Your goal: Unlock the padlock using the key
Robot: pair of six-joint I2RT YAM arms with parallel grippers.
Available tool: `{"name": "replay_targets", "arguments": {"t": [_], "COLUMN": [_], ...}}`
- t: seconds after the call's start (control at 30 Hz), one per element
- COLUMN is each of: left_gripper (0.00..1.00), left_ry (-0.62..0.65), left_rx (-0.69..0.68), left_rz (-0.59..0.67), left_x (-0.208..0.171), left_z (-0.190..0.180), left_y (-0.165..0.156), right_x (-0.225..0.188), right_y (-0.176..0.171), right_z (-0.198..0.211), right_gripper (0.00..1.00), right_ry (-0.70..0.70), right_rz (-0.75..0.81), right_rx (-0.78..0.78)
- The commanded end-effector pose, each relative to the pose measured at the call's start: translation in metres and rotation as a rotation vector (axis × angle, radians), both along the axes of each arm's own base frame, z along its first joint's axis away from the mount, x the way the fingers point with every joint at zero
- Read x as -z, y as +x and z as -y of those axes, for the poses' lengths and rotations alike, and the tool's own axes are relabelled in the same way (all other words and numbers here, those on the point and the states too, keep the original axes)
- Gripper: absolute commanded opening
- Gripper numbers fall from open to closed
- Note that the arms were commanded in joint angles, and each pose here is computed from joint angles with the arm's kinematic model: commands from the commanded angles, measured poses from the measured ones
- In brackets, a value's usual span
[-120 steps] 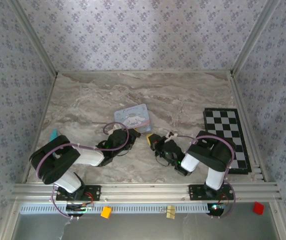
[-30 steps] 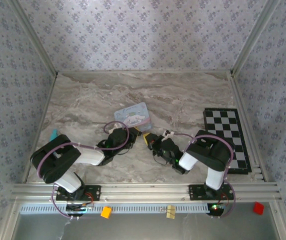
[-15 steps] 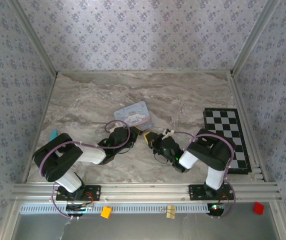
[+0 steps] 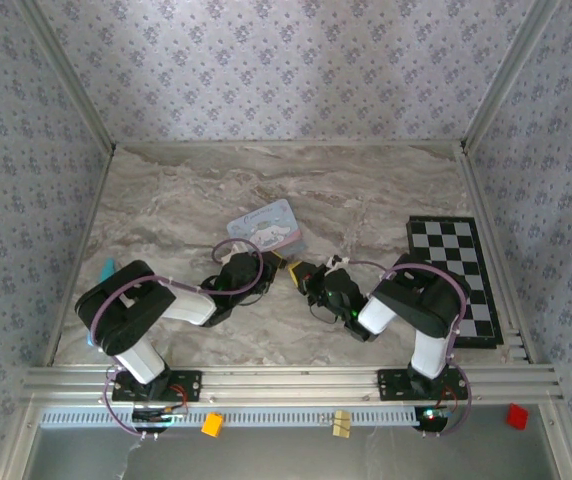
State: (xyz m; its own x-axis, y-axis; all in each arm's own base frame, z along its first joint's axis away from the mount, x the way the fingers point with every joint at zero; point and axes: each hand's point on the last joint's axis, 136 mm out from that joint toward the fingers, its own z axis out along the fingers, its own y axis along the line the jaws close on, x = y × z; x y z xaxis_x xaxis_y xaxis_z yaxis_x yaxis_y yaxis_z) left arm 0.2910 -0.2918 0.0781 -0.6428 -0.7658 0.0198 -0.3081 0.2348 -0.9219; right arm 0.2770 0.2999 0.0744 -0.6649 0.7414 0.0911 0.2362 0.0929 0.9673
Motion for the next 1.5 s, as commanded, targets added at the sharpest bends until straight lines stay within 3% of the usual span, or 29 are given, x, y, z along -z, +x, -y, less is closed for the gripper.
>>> {"name": "replay_targets", "arguments": {"t": [0.0,0.2,0.37,0.5,0.7,0.87,0.93,1.13,1.27,1.47], "left_gripper": [0.02,0.02,0.02,0.02,0.02,0.02,0.02,0.02,0.02,0.02], "left_ry": [-0.107,-0.05,-0.054,-0.044,-0.001,0.015,0.019,0.037,0.069,0.08], "left_rx": [0.15,0.108,0.069,0.06,0.085,0.091,0.097,0.159,0.203,0.228], "left_rz": [-0.015,-0.029,-0.011,-0.022,-0.035,-0.052,-0.059,-0.073,-0.068,-0.066], "left_x": [-0.022,-0.019,-0.021,-0.018,-0.013,-0.006,-0.005,-0.005,-0.008,-0.009], "left_z": [0.032,0.014,0.002,-0.003,-0.012,-0.02,-0.022,-0.019,-0.017,-0.019], "left_y": [-0.017,-0.013,-0.005,-0.001,0.003,0.001,0.0,-0.002,-0.006,-0.009], "right_x": [-0.02,-0.012,0.008,0.014,-0.002,-0.036,-0.05,-0.065,-0.066,-0.07], "right_y": [-0.015,-0.023,-0.038,-0.048,-0.058,-0.061,-0.06,-0.061,-0.069,-0.066], "right_z": [-0.027,-0.017,0.0,0.015,0.029,0.058,0.069,0.071,0.054,0.033], "right_gripper": [0.0,0.17,0.45,0.55,0.55,0.56,0.56,0.54,0.36,0.41], "right_ry": [0.061,0.011,-0.062,-0.123,-0.314,-0.838,-0.974,-1.139,-1.264,-1.346], "right_rz": [0.038,0.021,-0.028,-0.014,0.13,0.421,0.571,0.892,1.055,1.194], "right_rx": [-0.154,-0.186,-0.204,-0.215,-0.33,-0.355,-0.32,-0.338,-0.439,-0.465]}}
